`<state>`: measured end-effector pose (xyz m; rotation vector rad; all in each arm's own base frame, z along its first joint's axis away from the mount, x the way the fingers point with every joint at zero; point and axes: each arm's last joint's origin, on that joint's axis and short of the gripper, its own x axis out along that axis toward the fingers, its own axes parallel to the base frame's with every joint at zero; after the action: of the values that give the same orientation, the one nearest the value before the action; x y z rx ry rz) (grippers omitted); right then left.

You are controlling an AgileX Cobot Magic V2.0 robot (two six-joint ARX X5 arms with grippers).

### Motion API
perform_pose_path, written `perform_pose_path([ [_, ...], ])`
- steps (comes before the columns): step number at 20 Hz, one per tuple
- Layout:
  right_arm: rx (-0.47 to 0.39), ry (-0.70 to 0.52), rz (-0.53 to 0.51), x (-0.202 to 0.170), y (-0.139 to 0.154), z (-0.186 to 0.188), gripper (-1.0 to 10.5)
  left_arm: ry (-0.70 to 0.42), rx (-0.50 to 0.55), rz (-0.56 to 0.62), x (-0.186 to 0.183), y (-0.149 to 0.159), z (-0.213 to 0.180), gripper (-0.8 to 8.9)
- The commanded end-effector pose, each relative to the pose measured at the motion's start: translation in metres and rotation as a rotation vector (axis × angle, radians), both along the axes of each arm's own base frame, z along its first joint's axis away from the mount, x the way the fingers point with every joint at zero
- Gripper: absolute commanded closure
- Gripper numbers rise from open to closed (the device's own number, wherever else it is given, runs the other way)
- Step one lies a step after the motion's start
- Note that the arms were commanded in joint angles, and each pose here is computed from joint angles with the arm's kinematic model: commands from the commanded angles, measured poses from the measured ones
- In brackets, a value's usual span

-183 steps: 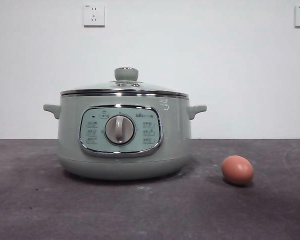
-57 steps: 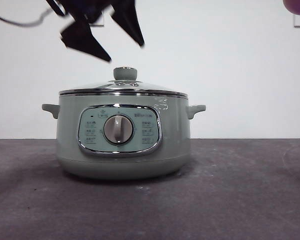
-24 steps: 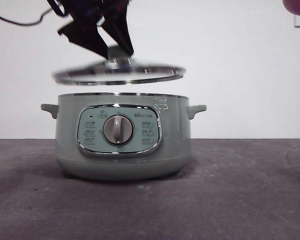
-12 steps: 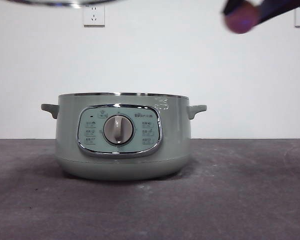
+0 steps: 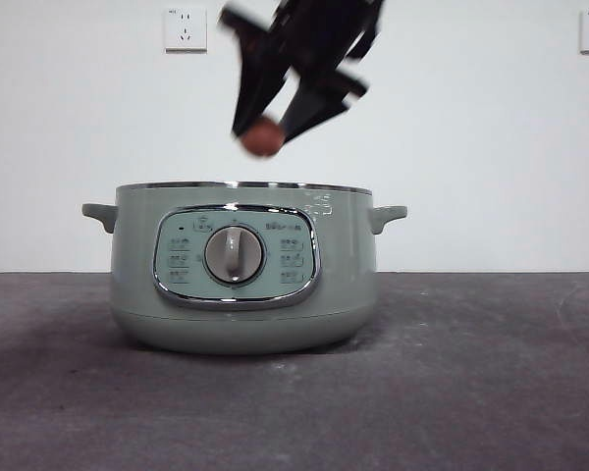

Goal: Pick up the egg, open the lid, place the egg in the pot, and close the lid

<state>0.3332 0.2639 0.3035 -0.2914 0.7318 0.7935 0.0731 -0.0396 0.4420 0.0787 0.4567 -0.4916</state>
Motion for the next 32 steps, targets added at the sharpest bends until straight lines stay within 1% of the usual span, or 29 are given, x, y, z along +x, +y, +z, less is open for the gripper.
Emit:
perform_pose_path([
  [1,-0.071,-0.023,0.035,0.01,0.016,-0.025,9.6,-0.033,-0.038,0.007,-0.002,0.001,0.004,8.22],
  [4,-0.124,-0.01,0.028,0.022,0.025,-0.056,9.6,-0.032,-0.04,0.008,-0.002,0.001,0.004,8.22],
  [7,-0.155,0.025,0.032,0.027,0.029,-0.078,9.6,-0.032,-0.04,0.008,-0.002,0.001,0.004,8.22],
  [12,-0.202,0.087,0.04,0.028,0.031,-0.099,9.6,-0.032,-0.04,0.008,-0.002,0.001,0.004,8.22],
  [14,-0.206,0.095,0.044,0.027,0.032,-0.1,9.6,-0.032,-0.04,0.008,-0.002,0.001,0.004,8.22],
  [15,-0.206,0.096,0.045,0.027,0.032,-0.1,9.2,-0.032,-0.04,0.008,-0.002,0.001,0.004,8.22],
  [16,-0.206,0.095,0.043,0.027,0.032,-0.099,7.9,-0.032,-0.04,0.008,-0.002,0.001,0.004,8.22],
  [17,-0.201,0.088,0.043,0.026,0.031,-0.096,5.9,-0.03,-0.038,0.008,-0.001,0.001,0.004,8.22],
  [18,-0.188,0.072,0.04,0.025,0.03,-0.087,4.5,-0.026,-0.036,0.008,0.0,0.0,0.004,8.22],
  [20,-0.156,0.004,0.018,0.022,0.026,-0.057,4.3,-0.02,-0.03,0.006,0.007,-0.004,0.004,8.22],
  [22,-0.122,-0.075,-0.018,0.009,0.011,-0.012,4.4,-0.029,-0.015,-0.003,0.017,-0.009,0.004,8.22],
  [24,-0.138,-0.165,-0.115,-0.014,-0.016,0.04,4.4,-0.018,-0.005,-0.014,0.031,-0.017,0.003,8.22],
  [25,-0.129,-0.214,-0.181,-0.032,-0.036,0.07,4.4,-0.016,0.012,-0.021,0.043,-0.023,0.001,8.22],
  [26,-0.091,-0.25,-0.239,-0.05,-0.057,0.098,4.4,-0.011,0.022,-0.028,0.055,-0.03,-0.001,8.22],
  [28,0.014,-0.325,-0.311,-0.092,-0.099,0.147,4.4,0.007,0.017,-0.071,0.085,-0.047,-0.007,8.22],
  [30,0.079,-0.394,-0.338,-0.131,-0.132,0.177,4.4,0.016,0.025,-0.089,0.114,-0.063,-0.017,8.22],
  [32,0.118,-0.435,-0.347,-0.162,-0.155,0.193,4.4,0.033,0.041,-0.094,0.139,-0.077,-0.029,8.22],
])
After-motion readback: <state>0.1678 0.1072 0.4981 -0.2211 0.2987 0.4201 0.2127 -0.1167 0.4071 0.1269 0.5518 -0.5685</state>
